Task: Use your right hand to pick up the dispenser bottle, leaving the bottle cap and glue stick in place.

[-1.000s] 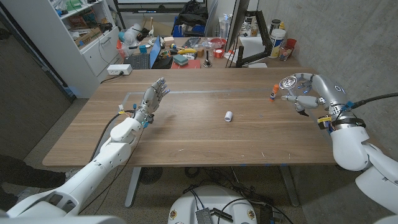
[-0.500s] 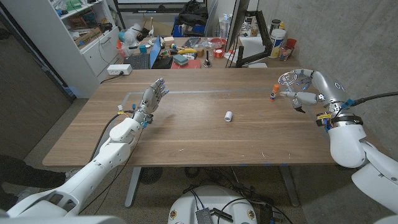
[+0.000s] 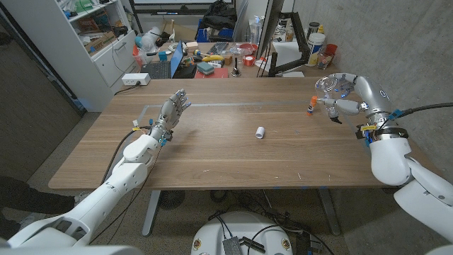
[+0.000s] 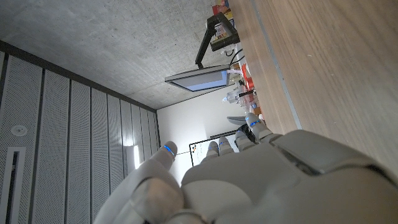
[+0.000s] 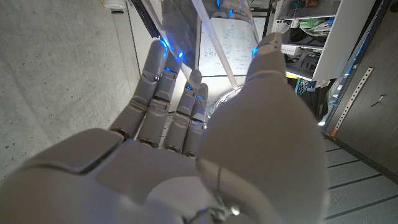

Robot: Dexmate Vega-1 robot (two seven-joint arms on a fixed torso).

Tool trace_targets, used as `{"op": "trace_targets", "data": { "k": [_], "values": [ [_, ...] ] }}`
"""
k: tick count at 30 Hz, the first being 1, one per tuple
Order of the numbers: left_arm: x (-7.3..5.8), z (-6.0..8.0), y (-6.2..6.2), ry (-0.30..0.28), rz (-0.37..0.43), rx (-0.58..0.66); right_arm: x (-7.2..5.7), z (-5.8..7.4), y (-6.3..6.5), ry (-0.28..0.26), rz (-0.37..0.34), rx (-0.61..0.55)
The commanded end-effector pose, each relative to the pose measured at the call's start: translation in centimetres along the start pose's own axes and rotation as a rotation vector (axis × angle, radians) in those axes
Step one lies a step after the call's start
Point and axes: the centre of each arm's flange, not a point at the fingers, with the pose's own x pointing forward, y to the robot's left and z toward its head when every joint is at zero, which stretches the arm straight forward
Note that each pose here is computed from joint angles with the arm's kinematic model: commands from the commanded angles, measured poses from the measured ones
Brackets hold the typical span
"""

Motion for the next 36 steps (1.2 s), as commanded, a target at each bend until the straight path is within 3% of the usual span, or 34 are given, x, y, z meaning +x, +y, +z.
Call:
{"op": "trace_targets", "data": {
  "k": [1, 20, 36],
  "values": [
    [-0.3, 0.0, 0.8, 0.003, 0.012, 0.001, 1.1, 0.3, 0.2, -0.017, -0.031, 0.043],
    [-1.3, 0.1, 1.5, 0.003, 0.025, 0.003, 1.8, 0.0, 0.2, -0.014, -0.092, 0.157],
    [-2.9, 0.5, 3.6, 0.003, 0.054, 0.004, 2.8, 1.0, 0.9, -0.027, -0.122, 0.208]
  ]
}}
